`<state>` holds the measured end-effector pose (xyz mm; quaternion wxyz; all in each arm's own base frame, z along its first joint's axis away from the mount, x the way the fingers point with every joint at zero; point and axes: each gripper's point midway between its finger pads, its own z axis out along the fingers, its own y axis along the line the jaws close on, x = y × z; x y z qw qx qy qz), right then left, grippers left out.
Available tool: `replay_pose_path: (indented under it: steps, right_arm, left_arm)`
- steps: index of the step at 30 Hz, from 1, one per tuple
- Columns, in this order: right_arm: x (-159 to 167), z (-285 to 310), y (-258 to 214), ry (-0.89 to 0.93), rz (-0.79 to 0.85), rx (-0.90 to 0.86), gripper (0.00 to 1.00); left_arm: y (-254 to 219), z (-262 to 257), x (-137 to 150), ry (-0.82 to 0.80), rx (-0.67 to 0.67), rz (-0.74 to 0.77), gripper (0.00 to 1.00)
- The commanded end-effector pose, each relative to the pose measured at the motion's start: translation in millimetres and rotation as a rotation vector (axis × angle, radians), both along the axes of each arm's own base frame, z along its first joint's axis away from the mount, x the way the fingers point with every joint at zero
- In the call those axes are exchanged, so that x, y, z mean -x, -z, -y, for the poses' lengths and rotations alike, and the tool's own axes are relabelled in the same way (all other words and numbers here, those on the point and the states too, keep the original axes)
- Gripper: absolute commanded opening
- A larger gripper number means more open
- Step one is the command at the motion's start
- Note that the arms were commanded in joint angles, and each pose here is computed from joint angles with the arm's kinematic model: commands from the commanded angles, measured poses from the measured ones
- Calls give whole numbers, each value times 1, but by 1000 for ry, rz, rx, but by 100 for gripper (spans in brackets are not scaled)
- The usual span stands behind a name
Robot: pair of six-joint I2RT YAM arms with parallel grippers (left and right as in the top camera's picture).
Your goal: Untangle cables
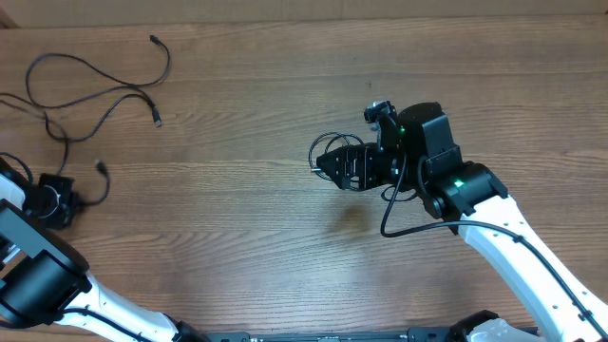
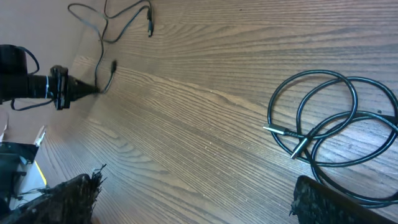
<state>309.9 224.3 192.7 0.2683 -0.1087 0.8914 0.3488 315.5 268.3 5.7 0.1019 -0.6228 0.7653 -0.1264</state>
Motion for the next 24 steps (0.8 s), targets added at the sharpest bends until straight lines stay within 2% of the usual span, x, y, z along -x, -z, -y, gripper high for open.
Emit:
replay_pose_path:
  steps: [1,5,10,11,12,13,14,17,24]
  right_arm:
    - [-4,-1,-7,4,25,-2,100]
    - [-4,-1,-7,4,25,-2,100]
    - [-4,-1,-7,4,25,-2,100]
    - [-4,-1,-7,4,25,-2,100]
    - [-4,-1,-7,4,25,-2,100]
    - [-4,-1,-7,3,24,-2,100]
    - [-4,-1,-7,2,24,-4,100]
    - [-4,-1,-7,2,24,-4,100]
    - [-3,-1,-6,1,18,-2,100]
  left_arm:
    - [-17,32,-31,32,189,206,4]
    - [-26,44,-42,1,273,260,4]
    - [-35,47,-54,25,298,334,7]
    - [-37,49,-56,30,307,347,18]
    - [-39,50,-57,35,312,357,55]
    - [-40,51,-58,37,319,363,85]
    - [-41,51,-58,39,323,368,100]
    - [-49,55,-65,74,340,425,100]
    - [-93,52,-96,200,343,682,100]
